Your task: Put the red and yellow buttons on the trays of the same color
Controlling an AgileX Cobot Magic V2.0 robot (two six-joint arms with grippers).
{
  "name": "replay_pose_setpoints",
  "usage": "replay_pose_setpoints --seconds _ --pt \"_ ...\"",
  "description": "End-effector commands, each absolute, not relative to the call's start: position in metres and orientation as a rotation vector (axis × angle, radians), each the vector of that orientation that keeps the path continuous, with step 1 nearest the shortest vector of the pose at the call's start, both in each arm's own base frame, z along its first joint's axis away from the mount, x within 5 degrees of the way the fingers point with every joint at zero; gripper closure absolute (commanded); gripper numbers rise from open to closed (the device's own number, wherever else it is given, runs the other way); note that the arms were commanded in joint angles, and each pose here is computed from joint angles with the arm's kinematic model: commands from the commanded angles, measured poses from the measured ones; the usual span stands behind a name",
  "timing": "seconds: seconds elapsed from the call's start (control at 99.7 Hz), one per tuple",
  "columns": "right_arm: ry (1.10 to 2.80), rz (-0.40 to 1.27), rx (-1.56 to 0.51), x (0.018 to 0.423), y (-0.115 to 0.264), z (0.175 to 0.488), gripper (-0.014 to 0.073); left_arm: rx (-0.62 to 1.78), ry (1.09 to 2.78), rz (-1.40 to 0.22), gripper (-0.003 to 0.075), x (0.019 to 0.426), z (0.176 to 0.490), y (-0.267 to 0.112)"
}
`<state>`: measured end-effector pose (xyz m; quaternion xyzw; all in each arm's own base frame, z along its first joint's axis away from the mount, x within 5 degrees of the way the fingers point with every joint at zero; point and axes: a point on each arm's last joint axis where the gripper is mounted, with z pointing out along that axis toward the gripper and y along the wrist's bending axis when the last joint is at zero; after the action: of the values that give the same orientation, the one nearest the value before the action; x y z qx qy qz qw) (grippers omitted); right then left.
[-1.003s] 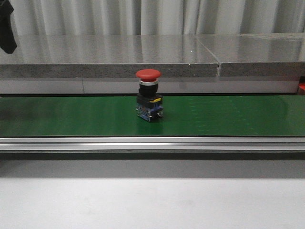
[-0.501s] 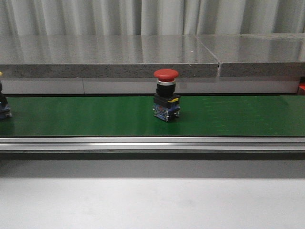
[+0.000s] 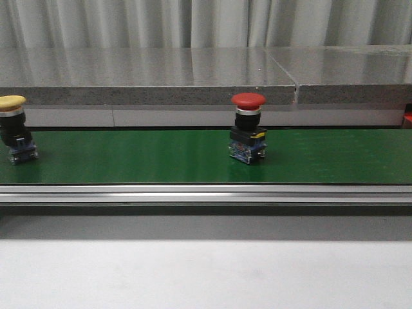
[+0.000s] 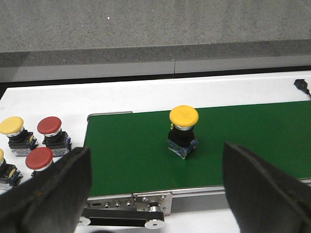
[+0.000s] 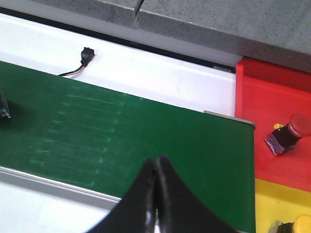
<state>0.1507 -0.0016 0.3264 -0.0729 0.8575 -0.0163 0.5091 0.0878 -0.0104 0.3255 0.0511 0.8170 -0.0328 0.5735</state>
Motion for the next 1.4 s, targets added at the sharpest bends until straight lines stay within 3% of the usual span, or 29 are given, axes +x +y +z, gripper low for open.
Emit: replay_pose_setpoints --seconds 0.0,0.251,0.381,0.481,0.551,0.602,0.682,0.772,0.963,1.394 --pt "1.971 -0.058 -0.161 0.152 -0.002 0.341 0.0663 0.101 1.786 -0.103 0.0302 0.073 0.33 -0.01" --pt "1.967 -0.059 -0.16 0.152 -0.002 0.341 0.0663 0.099 1.705 -0.104 0.0742 0.05 0.323 -0.008" --pt "1.976 -0.056 -0.162 0.152 -0.002 0.34 0.065 0.098 1.705 -0.106 0.0739 0.05 0.323 -0.008" --pt "1.996 -0.049 -0.167 0.151 -0.002 0.338 0.053 0.097 1.705 -0.108 0.0739 0.05 0.323 -0.009" --pt "2.006 -0.036 -0.164 0.151 -0.001 0.338 0.0347 0.097 1.705 -0.108 0.0739 0.05 0.323 -0.009" --pt "2.012 -0.017 -0.156 0.15 0.0 0.337 0.0154 0.097 1.705 -0.108 0.0739 0.05 0.323 -0.009" --pt "2.008 0.023 -0.134 0.15 0.001 0.338 -0.0081 0.097 1.705 -0.108 0.0739 0.05 0.323 -0.009" --pt "2.016 0.056 -0.119 0.151 0.003 0.337 -0.0037 0.097 1.705 -0.108 0.0739 0.05 0.323 -0.009" --pt "2.135 0.09 -0.156 0.166 0.004 0.331 -0.0037 0.097 1.705 -0.108 0.0739 0.05 0.323 -0.009" --pt "2.362 0.219 -0.37 0.246 0.041 0.302 -0.0037 0.097 1.705 -0.108 0.0739 0.05 0.323 -0.009"
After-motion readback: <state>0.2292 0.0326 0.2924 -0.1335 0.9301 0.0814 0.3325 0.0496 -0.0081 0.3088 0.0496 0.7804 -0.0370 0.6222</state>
